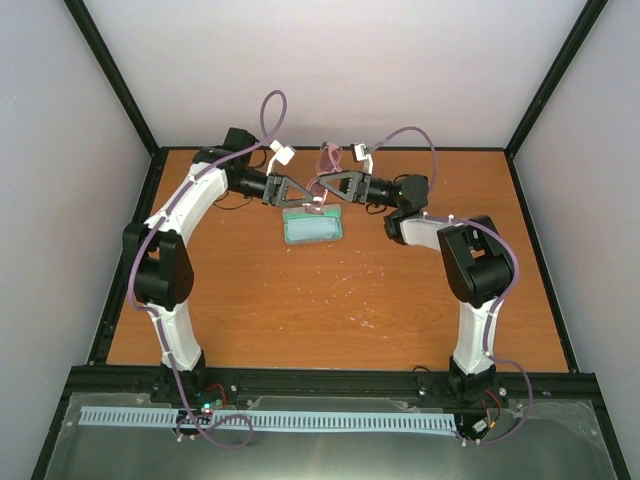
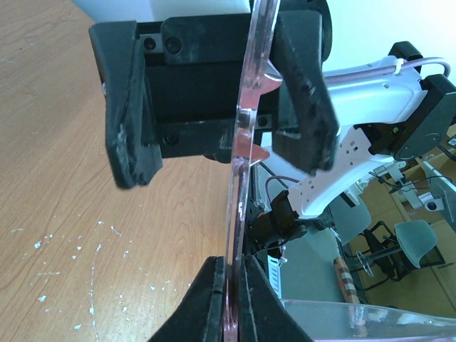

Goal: Organize the sunglasses
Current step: Fold the sunglasses.

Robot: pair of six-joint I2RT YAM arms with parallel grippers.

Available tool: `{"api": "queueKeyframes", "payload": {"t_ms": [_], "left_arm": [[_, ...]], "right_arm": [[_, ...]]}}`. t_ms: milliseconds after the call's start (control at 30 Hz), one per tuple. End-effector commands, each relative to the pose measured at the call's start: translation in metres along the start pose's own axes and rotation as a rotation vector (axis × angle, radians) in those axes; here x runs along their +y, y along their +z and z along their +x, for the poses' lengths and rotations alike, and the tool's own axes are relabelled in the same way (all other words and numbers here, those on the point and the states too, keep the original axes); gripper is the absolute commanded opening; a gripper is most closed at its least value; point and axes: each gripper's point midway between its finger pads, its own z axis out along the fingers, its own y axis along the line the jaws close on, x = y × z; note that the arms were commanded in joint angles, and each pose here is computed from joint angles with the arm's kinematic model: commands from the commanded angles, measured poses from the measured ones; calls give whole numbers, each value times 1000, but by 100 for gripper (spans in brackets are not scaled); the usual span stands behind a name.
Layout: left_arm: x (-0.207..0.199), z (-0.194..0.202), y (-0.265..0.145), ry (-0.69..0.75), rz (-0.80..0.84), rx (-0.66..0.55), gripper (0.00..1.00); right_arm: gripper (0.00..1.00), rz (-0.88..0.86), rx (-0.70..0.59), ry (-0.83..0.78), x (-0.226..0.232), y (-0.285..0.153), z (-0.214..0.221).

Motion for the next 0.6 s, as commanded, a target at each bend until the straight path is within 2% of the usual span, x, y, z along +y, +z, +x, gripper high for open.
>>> {"api": "queueKeyframes", "payload": {"t_ms": [0,467,567], "left_arm": [[-3,-11,2,33,26,-12,1],[2,-9,6,27,15,1,2],[2,-8,7,27,11,3,1]], "right_arm": [[56,-26,13,-14,0,9,3],[18,-35,-13,-32,-1,14,-9],[15,-33,-13,-28,-2,13,-8]]}}
